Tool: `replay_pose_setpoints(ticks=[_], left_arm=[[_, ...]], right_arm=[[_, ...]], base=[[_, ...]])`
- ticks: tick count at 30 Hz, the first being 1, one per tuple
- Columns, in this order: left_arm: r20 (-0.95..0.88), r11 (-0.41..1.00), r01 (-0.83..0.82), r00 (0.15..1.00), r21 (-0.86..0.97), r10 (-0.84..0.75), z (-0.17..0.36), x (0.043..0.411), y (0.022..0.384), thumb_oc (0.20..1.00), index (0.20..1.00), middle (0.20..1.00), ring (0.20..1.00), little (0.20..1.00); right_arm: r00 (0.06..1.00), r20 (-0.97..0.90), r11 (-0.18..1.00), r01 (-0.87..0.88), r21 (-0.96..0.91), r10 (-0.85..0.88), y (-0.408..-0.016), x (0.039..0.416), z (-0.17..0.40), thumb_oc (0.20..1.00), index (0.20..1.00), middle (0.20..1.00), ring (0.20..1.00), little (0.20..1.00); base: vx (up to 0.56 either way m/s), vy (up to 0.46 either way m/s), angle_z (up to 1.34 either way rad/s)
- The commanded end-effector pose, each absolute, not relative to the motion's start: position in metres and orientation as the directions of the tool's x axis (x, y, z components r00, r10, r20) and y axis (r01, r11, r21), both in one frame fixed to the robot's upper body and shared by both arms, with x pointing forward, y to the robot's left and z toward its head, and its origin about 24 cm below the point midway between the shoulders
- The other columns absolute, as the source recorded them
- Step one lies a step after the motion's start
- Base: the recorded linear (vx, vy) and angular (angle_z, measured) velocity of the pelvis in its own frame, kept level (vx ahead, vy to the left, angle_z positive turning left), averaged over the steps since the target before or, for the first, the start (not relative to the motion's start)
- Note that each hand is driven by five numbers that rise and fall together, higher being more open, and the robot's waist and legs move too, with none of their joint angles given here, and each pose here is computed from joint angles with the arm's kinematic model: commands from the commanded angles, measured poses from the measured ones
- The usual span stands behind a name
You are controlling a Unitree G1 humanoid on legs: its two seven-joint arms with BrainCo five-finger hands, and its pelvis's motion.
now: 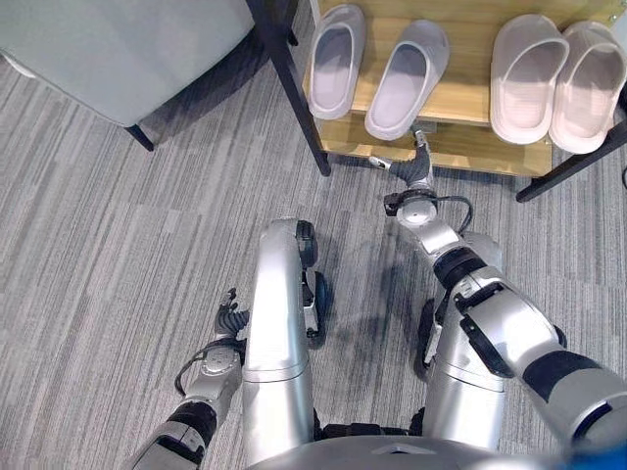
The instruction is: Arrange the slippers neatly on the shoe rack.
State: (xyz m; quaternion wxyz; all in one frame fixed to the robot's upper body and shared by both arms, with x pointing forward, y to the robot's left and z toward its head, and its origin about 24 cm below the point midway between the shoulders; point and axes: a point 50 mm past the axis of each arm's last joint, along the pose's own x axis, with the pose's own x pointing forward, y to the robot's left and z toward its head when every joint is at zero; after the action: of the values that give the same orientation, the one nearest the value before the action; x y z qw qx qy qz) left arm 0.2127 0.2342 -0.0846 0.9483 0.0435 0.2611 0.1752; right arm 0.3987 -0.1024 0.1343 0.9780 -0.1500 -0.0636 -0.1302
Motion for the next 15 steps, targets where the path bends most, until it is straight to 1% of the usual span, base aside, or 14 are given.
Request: replay_pose_setpoints(ticks=[1, 2, 3, 6, 9, 15], left_arm=[[-0.427, 0.931, -0.304, 0.828, 0.202, 0.363, -0.079, 0.209, 0.238, 1.0, 1.0, 1.0, 1.0, 1.0], [-0.427, 0.93, -0.304, 0.827, 0.205, 0.365, -0.079, 0.208, 0.239, 1.0, 1.0, 1.0, 1.0, 1.0], [-0.43, 0.933, -0.293, 0.829, 0.21, 0.358, -0.081, 0.205, 0.238, 1.0, 1.0, 1.0, 1.0, 1.0], [-0.437, 0.932, -0.277, 0.827, 0.233, 0.355, -0.083, 0.199, 0.239, 1.0, 1.0, 1.0, 1.0, 1.0], [-0.438, 0.935, -0.262, 0.831, 0.239, 0.345, -0.084, 0.199, 0.237, 1.0, 1.0, 1.0, 1.0, 1.0], [-0.433, 0.936, -0.243, 0.837, 0.255, 0.335, -0.083, 0.196, 0.242, 1.0, 1.0, 1.0, 1.0, 1.0]], right_arm=[[0.874, 0.44, 0.878, 0.363, -0.311, -0.206, -0.098, 0.405, 0.201, 1.0, 1.0, 1.0, 1.0, 1.0], [0.857, 0.474, 0.867, 0.381, -0.321, -0.201, -0.099, 0.404, 0.207, 1.0, 1.0, 1.0, 1.0, 1.0], [0.813, 0.547, 0.839, 0.431, -0.333, -0.201, -0.103, 0.4, 0.217, 1.0, 1.0, 1.0, 1.0, 1.0], [0.753, 0.616, 0.816, 0.495, -0.3, -0.231, -0.114, 0.394, 0.229, 1.0, 1.0, 1.0, 1.0, 1.0], [0.734, 0.622, 0.812, 0.522, -0.261, -0.273, -0.123, 0.393, 0.231, 1.0, 1.0, 1.0, 1.0, 1.0], [0.746, 0.552, 0.81, 0.552, -0.197, -0.373, -0.149, 0.404, 0.24, 1.0, 1.0, 1.0, 1.0, 1.0]], base=[[0.02, 0.007, 0.03], [0.02, 0.015, 0.05], [0.01, 0.011, 0.05], [0.0, 0.0, 0.0], [0.0, 0.0, 0.0], [0.0, 0.001, 0.01]])
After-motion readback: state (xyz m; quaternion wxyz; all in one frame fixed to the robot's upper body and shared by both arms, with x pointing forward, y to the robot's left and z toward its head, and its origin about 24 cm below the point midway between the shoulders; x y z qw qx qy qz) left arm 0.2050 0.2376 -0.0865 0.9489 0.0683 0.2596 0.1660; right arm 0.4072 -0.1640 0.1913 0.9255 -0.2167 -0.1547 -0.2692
